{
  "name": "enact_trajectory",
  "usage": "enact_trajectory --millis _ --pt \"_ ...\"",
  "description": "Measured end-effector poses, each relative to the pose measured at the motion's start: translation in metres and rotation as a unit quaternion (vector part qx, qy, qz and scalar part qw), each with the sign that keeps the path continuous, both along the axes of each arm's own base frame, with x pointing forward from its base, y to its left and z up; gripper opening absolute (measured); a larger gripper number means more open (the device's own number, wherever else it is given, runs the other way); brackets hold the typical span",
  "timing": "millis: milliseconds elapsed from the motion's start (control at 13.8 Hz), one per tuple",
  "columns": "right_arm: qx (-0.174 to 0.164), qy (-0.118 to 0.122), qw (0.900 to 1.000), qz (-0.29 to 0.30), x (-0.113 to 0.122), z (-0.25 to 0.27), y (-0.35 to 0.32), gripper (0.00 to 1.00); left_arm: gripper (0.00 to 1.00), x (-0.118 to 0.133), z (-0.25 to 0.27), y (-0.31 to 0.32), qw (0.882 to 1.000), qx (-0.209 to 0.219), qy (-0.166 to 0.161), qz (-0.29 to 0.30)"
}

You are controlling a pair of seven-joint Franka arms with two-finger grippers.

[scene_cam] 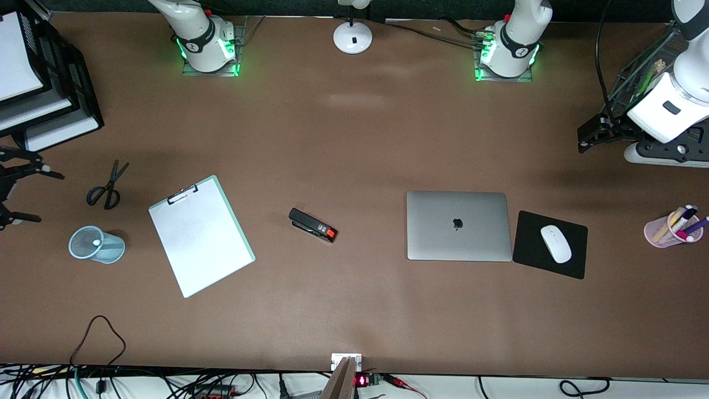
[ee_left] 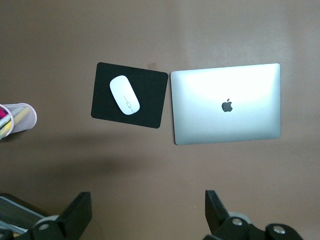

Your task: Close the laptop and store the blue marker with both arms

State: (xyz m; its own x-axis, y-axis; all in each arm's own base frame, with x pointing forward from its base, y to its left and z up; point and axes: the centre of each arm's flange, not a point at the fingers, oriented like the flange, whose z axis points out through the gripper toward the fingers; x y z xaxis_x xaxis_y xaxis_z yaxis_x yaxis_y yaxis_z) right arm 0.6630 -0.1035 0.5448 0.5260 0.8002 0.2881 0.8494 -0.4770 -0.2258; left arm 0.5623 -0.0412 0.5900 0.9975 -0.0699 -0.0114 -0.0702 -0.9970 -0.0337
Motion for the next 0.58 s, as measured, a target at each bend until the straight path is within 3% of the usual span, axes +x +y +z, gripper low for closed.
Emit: enact_trajectory --millis 363,581 --pt "-0.069 0.052 0.990 -0.111 -0.009 0.024 0.063 1.00 1.00 0.000 0.000 0.000 1.000 0.000 0.000 0.000" --pt "-0.104 0.100 0.969 -0.200 -0.021 0.018 0.098 1.00 1.00 0.000 0.000 0.000 1.000 0.000 0.000 0.000"
